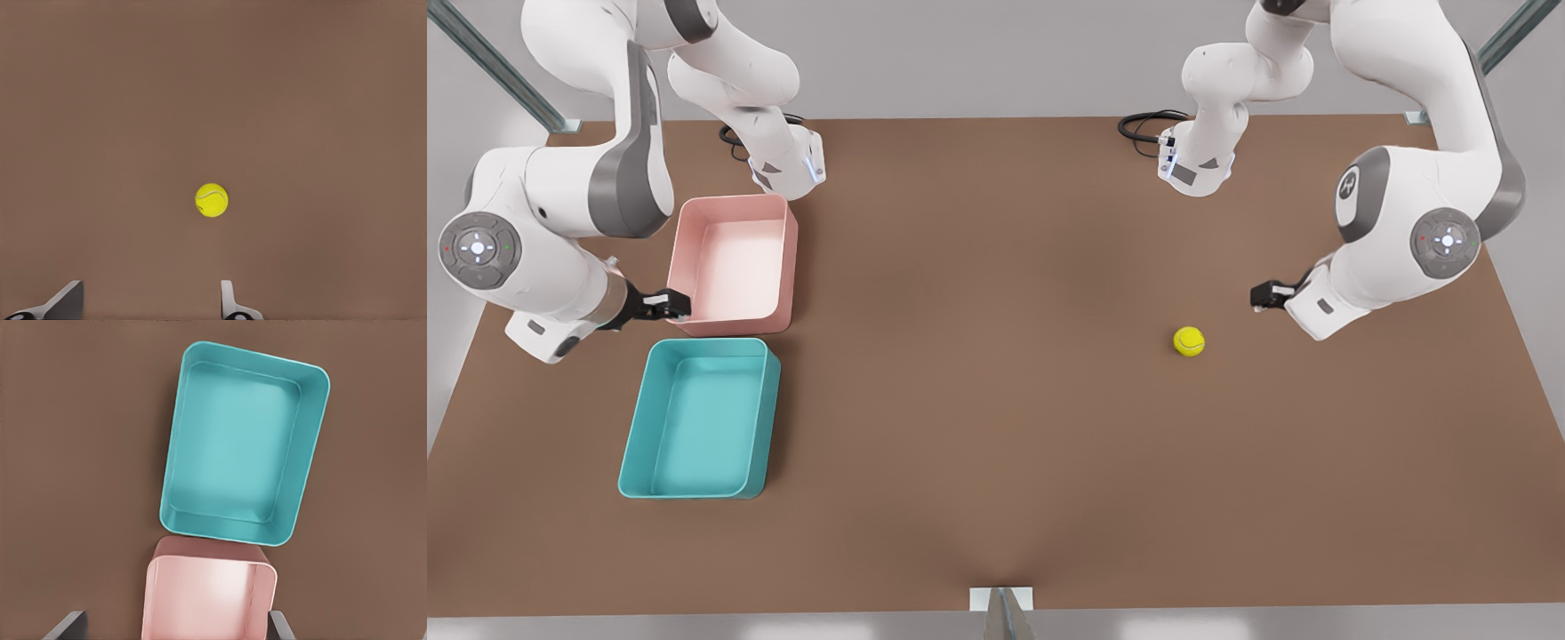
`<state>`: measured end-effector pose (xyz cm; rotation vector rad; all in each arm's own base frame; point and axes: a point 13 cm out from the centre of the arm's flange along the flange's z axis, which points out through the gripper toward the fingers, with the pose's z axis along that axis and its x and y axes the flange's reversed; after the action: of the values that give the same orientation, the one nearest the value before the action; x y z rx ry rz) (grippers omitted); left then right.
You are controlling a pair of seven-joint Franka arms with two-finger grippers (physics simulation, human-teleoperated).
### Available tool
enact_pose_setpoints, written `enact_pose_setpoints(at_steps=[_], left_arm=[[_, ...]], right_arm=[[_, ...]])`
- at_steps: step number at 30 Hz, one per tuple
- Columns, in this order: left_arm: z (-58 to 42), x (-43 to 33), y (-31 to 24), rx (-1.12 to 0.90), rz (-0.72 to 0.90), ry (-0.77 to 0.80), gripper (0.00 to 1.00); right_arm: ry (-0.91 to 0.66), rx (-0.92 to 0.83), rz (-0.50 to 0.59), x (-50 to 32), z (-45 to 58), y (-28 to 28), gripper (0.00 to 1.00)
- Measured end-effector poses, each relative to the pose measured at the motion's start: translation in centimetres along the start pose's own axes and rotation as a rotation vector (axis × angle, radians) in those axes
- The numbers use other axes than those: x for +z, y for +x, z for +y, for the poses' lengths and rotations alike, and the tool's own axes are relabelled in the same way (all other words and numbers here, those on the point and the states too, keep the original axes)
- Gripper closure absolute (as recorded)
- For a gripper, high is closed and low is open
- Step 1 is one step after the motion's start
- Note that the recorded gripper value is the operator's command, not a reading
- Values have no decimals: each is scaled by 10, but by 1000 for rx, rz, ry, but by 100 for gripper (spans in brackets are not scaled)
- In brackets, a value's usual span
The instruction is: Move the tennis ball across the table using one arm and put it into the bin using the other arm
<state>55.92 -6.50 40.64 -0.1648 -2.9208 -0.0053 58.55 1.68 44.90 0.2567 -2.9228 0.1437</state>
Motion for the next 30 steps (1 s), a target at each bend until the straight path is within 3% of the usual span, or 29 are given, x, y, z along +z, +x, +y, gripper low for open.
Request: enact_pose_setpoints(at_steps=[2,3,5,10,16,24,30], left_arm=[[0,1,-1,0,0,0,0],[0,2,-2,0,-2,0,18],[-4,29,-4,21,23,-1,79],[6,152,-7,153,90,-20,79],[22,222,-21,517,66,-90,79],[27,289,-14,1003,133,-134,79],[24,314,-4,1227,133,-122,79]], right_arm=[[-2,-6,-3,0,0,-1,0],[-3,-9,-3,1,1,-1,0],[-5,-15,1,3,2,-1,0],[-8,-30,20,8,5,2,0],[-10,-48,33,10,10,4,0],[-12,-53,43,12,9,6,0],[-13,-57,48,13,9,7,0]])
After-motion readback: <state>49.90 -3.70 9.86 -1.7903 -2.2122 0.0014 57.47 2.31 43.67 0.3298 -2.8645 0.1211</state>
